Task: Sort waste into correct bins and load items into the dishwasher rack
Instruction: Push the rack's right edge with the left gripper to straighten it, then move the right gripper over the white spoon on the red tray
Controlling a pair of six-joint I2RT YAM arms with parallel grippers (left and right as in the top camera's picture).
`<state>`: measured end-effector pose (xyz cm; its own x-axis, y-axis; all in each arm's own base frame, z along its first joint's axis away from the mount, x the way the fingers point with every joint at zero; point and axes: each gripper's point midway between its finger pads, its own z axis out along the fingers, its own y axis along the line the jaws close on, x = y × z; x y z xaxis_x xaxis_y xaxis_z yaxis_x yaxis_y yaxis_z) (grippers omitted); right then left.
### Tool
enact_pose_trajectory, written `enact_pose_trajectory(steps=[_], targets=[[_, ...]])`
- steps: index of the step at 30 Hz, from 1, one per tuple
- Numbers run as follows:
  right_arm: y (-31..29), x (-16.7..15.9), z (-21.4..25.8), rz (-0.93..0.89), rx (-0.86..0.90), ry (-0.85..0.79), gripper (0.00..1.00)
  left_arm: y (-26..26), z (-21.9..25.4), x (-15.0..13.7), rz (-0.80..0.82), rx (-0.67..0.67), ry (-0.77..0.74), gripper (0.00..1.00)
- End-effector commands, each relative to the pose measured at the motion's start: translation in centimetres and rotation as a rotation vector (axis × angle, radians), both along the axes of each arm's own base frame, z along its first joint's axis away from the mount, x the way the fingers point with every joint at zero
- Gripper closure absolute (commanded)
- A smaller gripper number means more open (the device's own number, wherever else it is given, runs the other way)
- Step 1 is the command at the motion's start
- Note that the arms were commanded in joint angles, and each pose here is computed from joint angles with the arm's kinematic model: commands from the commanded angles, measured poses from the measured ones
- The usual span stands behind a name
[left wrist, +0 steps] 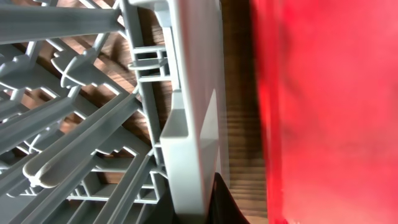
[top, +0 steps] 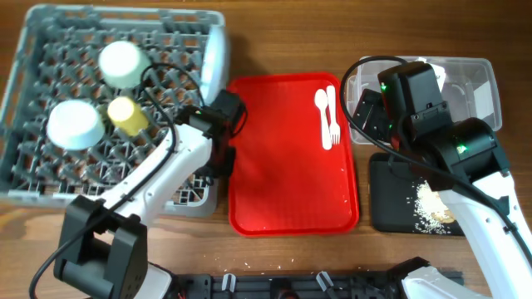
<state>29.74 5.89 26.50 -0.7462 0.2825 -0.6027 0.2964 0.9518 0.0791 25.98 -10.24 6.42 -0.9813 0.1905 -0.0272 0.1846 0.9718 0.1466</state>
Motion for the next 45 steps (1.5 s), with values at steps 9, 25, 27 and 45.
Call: enact_pose_trajectory(steps=[9,25,27,45], targets=[[-0.4,0.3,0.2,-0.005,-0.024,-0.008,0.0,0.1,-0.1,4.2,0.062,-0.104,-0.121,0.96],[-0.4,0.3,0.2,-0.005,-0.024,-0.008,0.0,4.1,0.0,3.3,0.422,-0.231,-0.021,0.69],[-0.4,0.3,0.2,-0.005,-0.024,-0.007,0.0,4.3,1.6,3.4,0.418,-0.235,-0.064,0.65],[-3.5,1.4,2.1,0.01,-0.29,-0.071,0.0,13.4,18.7,4.0,0.673,-0.539,-0.662,0.14]])
